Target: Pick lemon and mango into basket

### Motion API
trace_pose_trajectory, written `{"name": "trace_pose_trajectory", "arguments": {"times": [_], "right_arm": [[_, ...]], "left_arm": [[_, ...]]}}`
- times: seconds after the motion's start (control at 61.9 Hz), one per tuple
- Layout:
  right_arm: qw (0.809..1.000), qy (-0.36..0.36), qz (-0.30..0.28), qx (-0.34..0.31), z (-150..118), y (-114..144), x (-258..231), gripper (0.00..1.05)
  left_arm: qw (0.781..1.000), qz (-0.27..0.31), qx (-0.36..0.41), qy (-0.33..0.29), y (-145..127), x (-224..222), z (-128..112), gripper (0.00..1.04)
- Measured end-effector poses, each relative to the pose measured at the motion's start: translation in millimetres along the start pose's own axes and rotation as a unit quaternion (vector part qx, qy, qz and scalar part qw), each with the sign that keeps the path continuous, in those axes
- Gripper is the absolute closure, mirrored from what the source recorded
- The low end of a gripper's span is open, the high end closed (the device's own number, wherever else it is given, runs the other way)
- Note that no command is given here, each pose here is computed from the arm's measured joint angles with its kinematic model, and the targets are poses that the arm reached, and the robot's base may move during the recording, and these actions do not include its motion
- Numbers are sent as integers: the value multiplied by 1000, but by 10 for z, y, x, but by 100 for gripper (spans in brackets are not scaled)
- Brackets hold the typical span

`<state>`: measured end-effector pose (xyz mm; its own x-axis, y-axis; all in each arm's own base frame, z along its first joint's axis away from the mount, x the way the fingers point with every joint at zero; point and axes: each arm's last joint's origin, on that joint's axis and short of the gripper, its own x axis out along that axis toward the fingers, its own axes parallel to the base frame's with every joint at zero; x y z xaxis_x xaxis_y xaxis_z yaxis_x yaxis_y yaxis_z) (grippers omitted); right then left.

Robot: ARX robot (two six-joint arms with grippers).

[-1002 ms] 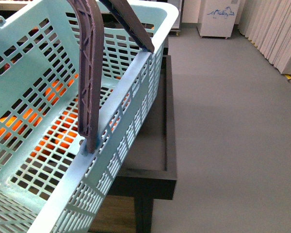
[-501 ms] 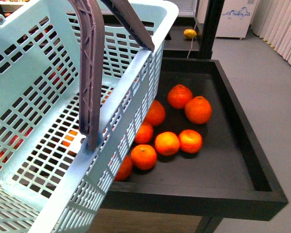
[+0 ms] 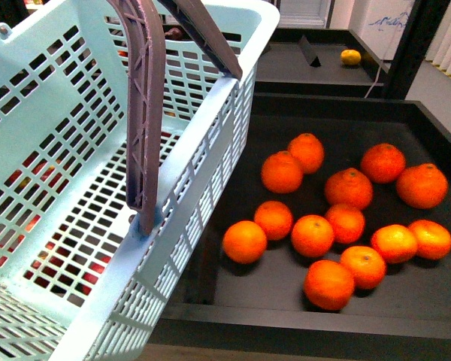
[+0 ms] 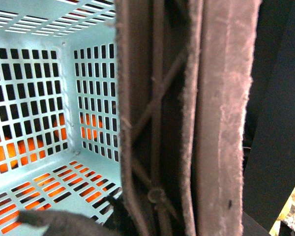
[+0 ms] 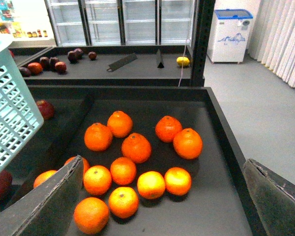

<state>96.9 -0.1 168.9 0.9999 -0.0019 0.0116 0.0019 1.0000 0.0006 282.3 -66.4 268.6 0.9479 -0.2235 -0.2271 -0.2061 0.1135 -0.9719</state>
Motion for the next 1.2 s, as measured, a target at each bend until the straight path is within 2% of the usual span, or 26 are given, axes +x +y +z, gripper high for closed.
{"name": "trace_pose_trajectory", "arguments": {"times": [1.196], "right_arm": [[1000,0,1,0,0,1,-1,9]], "left_arm": [[1000,-1,1,0,-6,-6,2,90]]}}
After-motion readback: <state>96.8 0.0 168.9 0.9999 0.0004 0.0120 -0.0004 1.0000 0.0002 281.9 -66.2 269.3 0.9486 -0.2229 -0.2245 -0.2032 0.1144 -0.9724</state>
